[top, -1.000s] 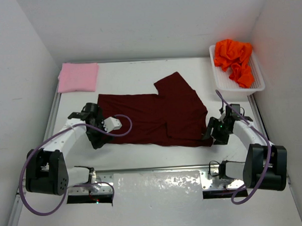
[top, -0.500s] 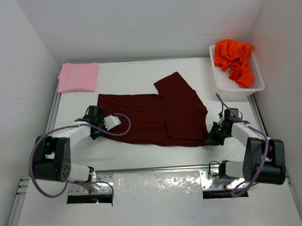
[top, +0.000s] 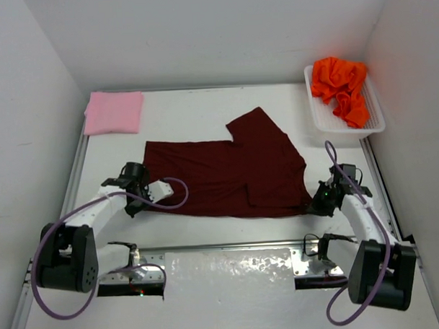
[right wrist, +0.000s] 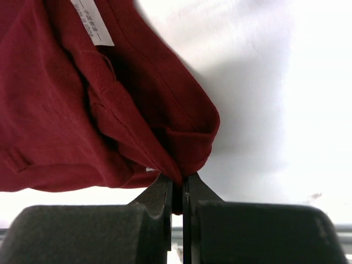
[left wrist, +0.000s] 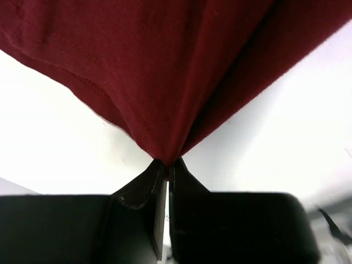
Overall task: Fold and stack the t-shirts
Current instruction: Fold the flattened tshirt in 1/3 of the way
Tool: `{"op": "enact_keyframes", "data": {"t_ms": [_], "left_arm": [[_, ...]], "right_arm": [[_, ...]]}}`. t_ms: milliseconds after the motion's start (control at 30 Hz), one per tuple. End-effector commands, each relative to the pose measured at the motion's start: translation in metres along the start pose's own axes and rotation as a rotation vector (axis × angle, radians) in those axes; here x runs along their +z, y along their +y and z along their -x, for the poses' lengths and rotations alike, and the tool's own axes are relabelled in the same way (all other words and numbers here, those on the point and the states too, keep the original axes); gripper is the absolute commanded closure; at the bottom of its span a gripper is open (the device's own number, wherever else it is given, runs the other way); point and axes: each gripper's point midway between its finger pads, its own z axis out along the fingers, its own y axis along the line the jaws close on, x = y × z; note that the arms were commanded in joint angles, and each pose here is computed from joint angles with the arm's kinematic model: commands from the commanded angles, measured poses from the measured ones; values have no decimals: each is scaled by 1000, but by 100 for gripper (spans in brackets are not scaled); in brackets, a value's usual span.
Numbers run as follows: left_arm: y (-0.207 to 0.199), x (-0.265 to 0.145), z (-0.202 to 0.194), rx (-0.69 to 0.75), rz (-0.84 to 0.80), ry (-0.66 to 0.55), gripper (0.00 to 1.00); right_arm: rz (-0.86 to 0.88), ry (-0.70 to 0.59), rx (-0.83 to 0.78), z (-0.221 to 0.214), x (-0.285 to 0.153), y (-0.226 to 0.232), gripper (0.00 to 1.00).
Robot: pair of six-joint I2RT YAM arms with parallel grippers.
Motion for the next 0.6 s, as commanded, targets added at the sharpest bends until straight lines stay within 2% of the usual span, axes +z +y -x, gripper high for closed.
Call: {"op": "enact_keyframes", "data": {"t_ms": [0,67,100,200,233,267,300,333,367,467,500,567], "left_arm": [[-22,-19,-24,-3,-77,89,95],[-21,-22,-25,-11,-54,84,88],[-21,-22,-24,-13,-48,76,80],[-21,-23,-23,-18,-46,73,78],[-20,-23,-23,-18,-45,72,71],[-21,-23,-24,-18,-46,75,49],[-21,-23,-25,-17,-46,83,38],[-22,-22,-27,-8,-53,97,24],[-21,-23,-33,0,-50,126,1],[-3,-32,-41,15,22,185,0],[8,-37,-38,5,53,170,0],[48,-57,-10,-63,153,57,0]], "right_arm": [[-51,27,68,-18,-5,-11,100],[-64,10,88,-21,-4,-15,100],[-72,5,95,-22,-4,-16,100],[-82,-16,120,-21,-6,-17,90],[-78,-28,122,-18,-8,-16,63],[-80,-29,125,-18,-10,-16,48],[-91,-38,122,-15,-12,-17,36],[-95,-64,112,-5,-18,-14,28],[-108,-75,90,0,-24,-15,24],[-114,-191,-2,44,-56,-2,22],[-77,-273,-40,73,-78,15,22],[29,-300,-143,96,-92,51,26]]}}
